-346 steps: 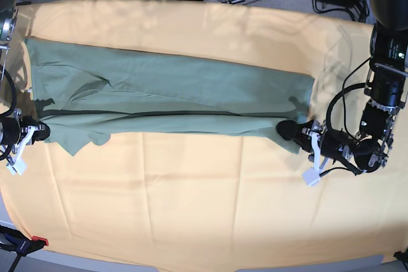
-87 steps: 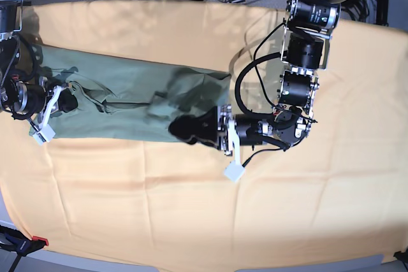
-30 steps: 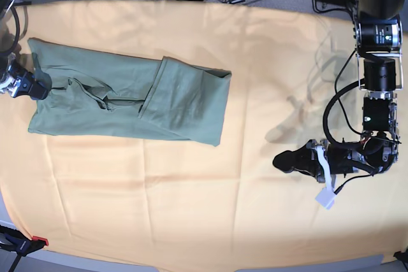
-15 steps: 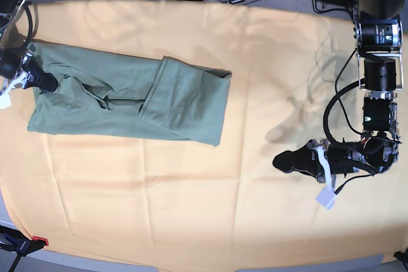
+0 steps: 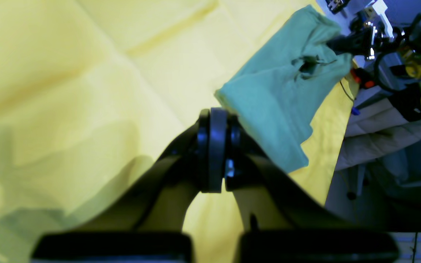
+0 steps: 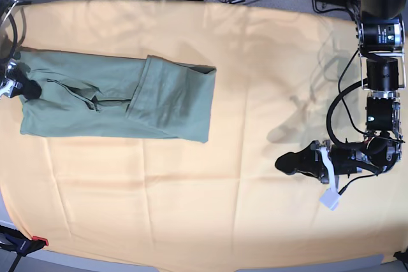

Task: Fold the T-shirt properly
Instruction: 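Release the folded end with the left gripper and pull the right gripper away, then grasp the strip end with the right gripper and fold it over the shirt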

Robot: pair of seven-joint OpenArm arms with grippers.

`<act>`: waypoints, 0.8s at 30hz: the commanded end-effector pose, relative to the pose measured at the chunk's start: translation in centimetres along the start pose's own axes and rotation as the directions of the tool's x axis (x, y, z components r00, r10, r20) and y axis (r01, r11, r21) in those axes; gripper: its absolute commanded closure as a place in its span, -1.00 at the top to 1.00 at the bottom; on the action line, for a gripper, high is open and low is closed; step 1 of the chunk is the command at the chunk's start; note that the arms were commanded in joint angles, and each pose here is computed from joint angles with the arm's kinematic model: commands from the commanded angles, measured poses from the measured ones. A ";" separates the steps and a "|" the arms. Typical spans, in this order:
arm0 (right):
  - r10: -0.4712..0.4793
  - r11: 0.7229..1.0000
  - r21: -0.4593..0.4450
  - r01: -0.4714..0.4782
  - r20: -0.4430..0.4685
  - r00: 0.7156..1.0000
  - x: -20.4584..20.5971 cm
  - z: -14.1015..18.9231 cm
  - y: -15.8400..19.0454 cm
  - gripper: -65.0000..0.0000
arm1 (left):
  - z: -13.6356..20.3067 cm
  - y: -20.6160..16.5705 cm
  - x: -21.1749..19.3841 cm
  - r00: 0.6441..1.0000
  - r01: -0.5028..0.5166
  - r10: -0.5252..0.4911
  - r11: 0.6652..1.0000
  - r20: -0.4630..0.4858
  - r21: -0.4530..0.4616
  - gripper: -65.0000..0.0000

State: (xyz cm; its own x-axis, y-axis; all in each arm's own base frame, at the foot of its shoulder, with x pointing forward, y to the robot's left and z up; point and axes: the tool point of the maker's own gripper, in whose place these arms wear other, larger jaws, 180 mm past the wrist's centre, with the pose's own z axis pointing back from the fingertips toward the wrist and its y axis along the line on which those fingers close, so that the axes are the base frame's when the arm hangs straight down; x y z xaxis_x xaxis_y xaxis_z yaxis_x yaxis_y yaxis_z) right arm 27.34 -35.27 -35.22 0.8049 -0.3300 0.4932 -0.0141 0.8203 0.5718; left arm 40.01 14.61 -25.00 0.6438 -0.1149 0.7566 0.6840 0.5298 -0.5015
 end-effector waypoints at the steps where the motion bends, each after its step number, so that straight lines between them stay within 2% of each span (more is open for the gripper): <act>1: 0.044 0.999 -0.027 -0.042 0.057 0.997 2.5 1.5 -0.1 -1.00 | 1.0 -0.5 2.5 0.997 0.044 -0.044 0.999 0.059 -0.006 -1.00; 7: 0.066 0.996 -0.067 -0.062 0.060 0.996 3.1 2.3 -0.7 -1.00 | 1.0 -0.5 2.5 0.997 0.044 -0.044 0.999 0.059 -0.004 -1.00; 10: 0.112 0.992 -0.066 -0.109 0.051 0.992 3.7 2.9 0.1 -1.00 | 1.0 -0.5 2.6 0.997 0.045 -0.044 0.999 0.059 -0.005 -1.00; 14: 0.209 0.977 0.005 -0.212 0.151 0.966 6.4 3.7 3.9 -1.00 | 1.0 -0.5 2.4 0.997 0.043 -0.042 0.999 0.057 -0.004 -1.00; 15: 0.208 0.976 0.031 -0.217 0.178 0.962 6.9 3.9 5.0 -1.00 | 1.0 -0.5 2.4 0.997 0.042 -0.042 0.999 0.057 -0.005 -1.00; 18: 0.289 0.948 0.067 -0.310 0.224 0.931 7.5 4.2 8.3 -1.00 | 1.0 -0.5 2.4 0.997 0.043 -0.043 0.999 0.057 -0.005 -1.00; 21: 0.388 0.904 0.087 -0.419 0.251 0.887 6.8 3.9 11.7 -1.00 | 1.0 -0.4 2.3 0.998 0.043 -0.043 0.999 0.053 -0.001 -1.00; 24: 0.428 0.875 0.116 -0.469 0.265 0.864 4.9 2.9 14.3 -1.00 | 1.0 -0.4 2.3 0.998 0.044 -0.044 0.999 0.052 0.000 -1.00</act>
State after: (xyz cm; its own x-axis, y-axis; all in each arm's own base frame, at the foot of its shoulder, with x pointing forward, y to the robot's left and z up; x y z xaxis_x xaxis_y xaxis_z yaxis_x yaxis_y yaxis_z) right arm 28.96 -26.14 -24.24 0.5720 -0.0651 0.8177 -0.4381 0.8185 0.3716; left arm 39.99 14.69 -25.02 0.6435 -0.1175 0.7564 0.6840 0.5318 -0.4993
